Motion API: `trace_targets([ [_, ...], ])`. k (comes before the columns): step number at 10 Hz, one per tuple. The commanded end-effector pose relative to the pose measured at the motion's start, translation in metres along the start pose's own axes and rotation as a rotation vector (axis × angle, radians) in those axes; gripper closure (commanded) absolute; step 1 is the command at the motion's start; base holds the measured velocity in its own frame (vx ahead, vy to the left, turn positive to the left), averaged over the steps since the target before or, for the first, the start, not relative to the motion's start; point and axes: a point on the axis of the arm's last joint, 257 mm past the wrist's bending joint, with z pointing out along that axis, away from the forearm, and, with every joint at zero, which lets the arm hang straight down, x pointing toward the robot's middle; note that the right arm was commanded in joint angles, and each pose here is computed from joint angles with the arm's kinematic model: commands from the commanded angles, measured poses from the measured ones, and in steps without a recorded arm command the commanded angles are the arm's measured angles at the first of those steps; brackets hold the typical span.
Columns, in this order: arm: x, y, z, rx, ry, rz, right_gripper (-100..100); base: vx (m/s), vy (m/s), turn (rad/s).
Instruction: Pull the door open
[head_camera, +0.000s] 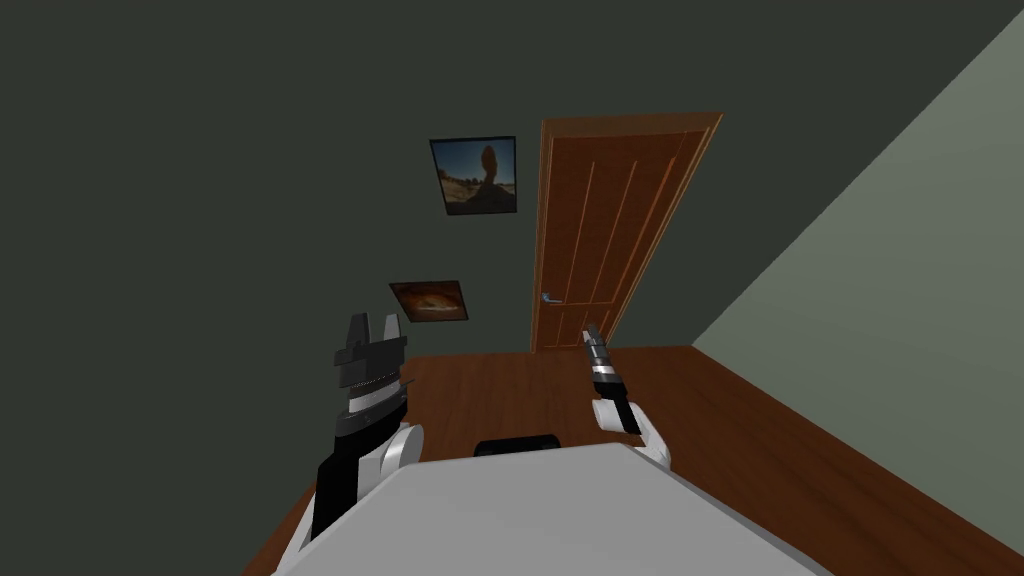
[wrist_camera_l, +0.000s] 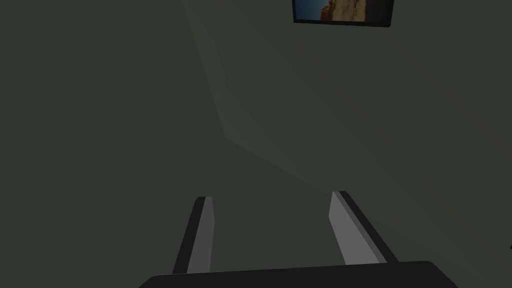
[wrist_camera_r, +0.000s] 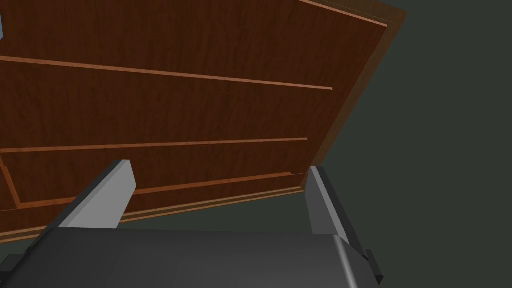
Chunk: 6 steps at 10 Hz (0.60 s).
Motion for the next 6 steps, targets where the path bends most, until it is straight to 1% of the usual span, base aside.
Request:
trace_targets([
  [1,-0.004,-0.015,-0.0024,0.028,-0.009,0.007,-100,0.079,-0.046,0.105],
  [4,-0.01,-0.041,-0.0059,0.074,-0.027,0.021,-100,0.089,-0.046,0.109],
  [5,-0.012,-0.047,-0.0059,0.083,-0.034,0.026,-100,0.087,-0.049,0.114],
  [6,-0.012,-0.049,-0.0072,0.089,-0.034,0.026,-100,0.051,-0.046,0.038],
])
